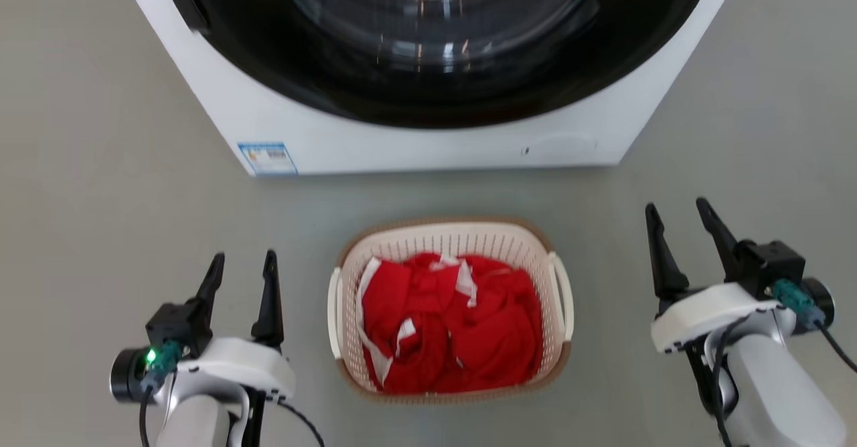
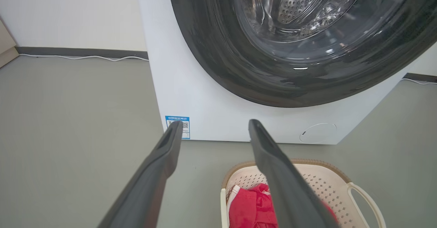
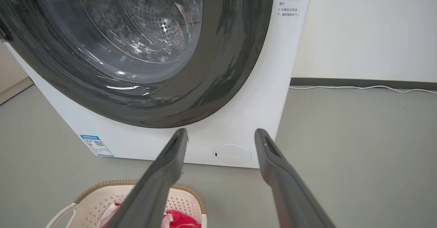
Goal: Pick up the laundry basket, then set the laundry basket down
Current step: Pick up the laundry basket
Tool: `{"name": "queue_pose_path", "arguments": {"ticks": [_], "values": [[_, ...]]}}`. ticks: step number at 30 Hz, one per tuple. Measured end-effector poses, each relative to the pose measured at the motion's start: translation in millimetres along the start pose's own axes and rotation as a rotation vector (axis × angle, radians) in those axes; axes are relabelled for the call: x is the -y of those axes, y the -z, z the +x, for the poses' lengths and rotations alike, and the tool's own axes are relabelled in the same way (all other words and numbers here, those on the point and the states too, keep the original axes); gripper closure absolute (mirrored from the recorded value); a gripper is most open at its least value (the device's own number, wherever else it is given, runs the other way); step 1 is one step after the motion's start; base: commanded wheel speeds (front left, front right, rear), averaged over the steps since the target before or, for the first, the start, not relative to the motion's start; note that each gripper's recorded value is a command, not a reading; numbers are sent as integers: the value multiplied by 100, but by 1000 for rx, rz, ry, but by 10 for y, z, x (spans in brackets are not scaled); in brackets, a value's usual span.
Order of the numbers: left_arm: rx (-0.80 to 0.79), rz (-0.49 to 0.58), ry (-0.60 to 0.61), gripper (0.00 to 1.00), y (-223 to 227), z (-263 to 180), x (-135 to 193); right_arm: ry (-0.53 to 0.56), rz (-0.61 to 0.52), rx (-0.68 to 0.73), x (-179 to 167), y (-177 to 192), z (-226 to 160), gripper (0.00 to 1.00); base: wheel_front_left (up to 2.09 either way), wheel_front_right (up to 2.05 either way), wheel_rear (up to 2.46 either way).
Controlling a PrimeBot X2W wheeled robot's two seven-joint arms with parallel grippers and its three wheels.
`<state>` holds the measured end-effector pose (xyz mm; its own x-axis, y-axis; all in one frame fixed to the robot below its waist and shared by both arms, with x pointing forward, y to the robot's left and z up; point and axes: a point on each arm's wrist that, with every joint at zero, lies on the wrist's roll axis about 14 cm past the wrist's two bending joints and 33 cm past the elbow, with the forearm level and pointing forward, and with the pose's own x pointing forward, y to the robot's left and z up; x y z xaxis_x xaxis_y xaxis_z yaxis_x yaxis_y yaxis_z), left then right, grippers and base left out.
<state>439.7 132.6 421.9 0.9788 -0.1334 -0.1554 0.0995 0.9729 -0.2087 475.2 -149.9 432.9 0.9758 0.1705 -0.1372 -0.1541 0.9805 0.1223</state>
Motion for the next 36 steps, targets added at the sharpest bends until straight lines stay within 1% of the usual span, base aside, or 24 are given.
{"name": "queue_pose_path", "arguments": {"ticks": [6,17,27,36], "values": [[-44,-20,0,0,193,169,-19,-6,3,-34,17,184,198,0,0,0,0],[-124,-39,29,0,603,520,16,-11,27,-128,49,714,519,0,0,0,0],[-204,-86,54,0,1030,749,73,-16,36,-213,77,1203,677,0,0,0,0],[-294,-97,86,0,1448,850,135,-40,40,-291,25,1625,771,0,0,0,0]]}}
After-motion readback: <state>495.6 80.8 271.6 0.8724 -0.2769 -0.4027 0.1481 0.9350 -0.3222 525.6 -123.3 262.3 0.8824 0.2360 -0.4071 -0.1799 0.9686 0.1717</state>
